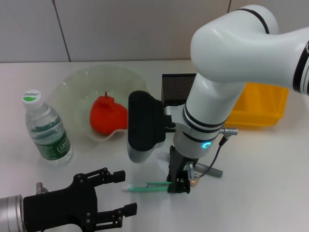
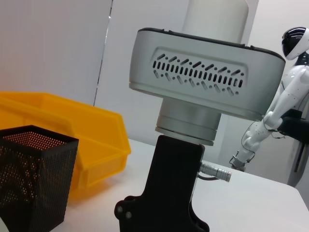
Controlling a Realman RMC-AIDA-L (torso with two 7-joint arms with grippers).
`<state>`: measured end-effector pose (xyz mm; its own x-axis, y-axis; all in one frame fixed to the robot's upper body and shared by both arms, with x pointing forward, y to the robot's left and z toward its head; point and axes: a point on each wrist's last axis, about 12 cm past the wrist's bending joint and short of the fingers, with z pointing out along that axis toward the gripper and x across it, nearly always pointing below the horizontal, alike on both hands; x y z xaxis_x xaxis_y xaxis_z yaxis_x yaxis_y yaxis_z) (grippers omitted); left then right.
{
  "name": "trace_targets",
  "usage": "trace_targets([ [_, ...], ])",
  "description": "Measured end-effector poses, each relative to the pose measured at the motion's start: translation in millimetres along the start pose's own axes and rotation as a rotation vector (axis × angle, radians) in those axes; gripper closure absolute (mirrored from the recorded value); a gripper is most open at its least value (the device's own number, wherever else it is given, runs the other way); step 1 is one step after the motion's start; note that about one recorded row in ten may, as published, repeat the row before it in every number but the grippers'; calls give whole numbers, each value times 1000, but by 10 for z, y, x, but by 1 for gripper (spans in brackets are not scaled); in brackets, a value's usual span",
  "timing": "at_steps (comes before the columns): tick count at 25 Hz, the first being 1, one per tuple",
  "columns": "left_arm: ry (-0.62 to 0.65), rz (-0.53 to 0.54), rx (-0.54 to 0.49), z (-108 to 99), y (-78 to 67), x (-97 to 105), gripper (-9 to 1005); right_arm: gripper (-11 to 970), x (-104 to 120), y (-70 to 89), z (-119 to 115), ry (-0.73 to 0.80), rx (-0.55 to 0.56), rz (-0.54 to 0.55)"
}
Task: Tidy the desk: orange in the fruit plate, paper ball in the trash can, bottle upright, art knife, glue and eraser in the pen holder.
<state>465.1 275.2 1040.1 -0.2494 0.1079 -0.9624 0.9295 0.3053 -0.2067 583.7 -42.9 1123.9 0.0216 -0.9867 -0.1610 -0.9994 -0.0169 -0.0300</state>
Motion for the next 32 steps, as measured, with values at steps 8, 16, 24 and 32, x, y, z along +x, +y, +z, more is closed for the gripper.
trace_targets([
  [8, -5, 0, -7, -7, 8, -6, 194, 788, -12, -17, -15, -18, 4, 11],
  [16, -14, -8, -44, -135, 41, -19, 194, 790, 4, -105, -181, -111, -1, 71],
  [24, -22, -23, -71, -297, 47, -24, 194, 791, 140, -173, -314, -191, 2, 123],
  [32, -22, -29, -68, -351, 24, -13, 194, 790, 442, -193, -477, -350, 4, 163],
])
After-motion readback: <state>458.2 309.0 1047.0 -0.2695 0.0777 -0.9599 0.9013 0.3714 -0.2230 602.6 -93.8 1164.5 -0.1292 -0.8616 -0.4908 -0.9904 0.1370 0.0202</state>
